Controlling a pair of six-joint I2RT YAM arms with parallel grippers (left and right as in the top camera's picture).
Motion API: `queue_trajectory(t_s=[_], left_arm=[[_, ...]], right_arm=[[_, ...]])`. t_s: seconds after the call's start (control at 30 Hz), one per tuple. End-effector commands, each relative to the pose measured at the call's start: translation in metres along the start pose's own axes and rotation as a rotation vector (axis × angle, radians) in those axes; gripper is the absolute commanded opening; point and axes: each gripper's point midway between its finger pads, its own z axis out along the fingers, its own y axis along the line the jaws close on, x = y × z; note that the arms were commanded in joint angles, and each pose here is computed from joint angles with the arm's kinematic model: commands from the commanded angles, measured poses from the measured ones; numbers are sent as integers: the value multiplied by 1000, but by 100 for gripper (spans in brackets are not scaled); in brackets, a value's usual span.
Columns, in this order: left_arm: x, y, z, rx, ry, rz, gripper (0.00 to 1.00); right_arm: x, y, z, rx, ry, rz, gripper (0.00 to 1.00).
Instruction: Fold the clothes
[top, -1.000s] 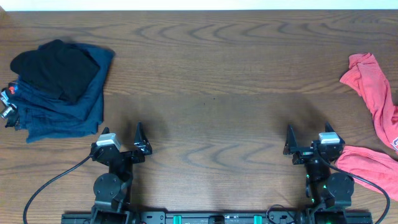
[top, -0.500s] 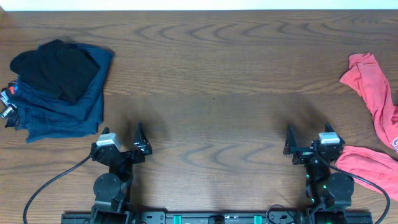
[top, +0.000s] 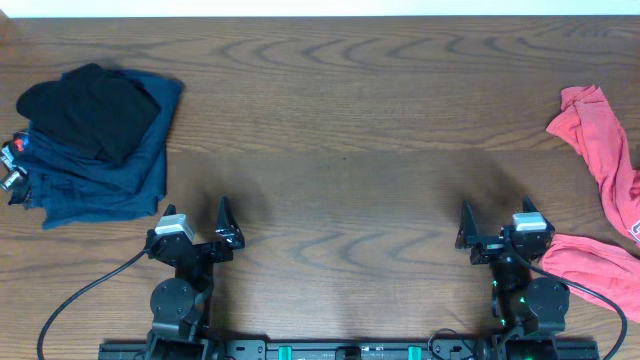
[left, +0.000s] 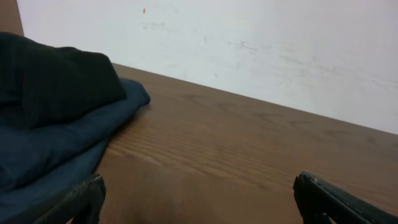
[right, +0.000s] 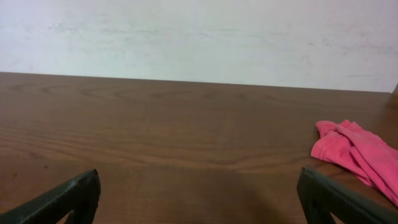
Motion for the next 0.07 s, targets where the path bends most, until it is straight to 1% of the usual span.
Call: queue_trajectory(t_s=[0.0, 0.03], left_arm=[[18, 4, 1, -10, 52, 23, 98], [18, 4, 1, -10, 52, 23, 98]], right_arm=[[1, -3, 0, 12, 3, -6, 99], [1, -3, 0, 12, 3, -6, 99]])
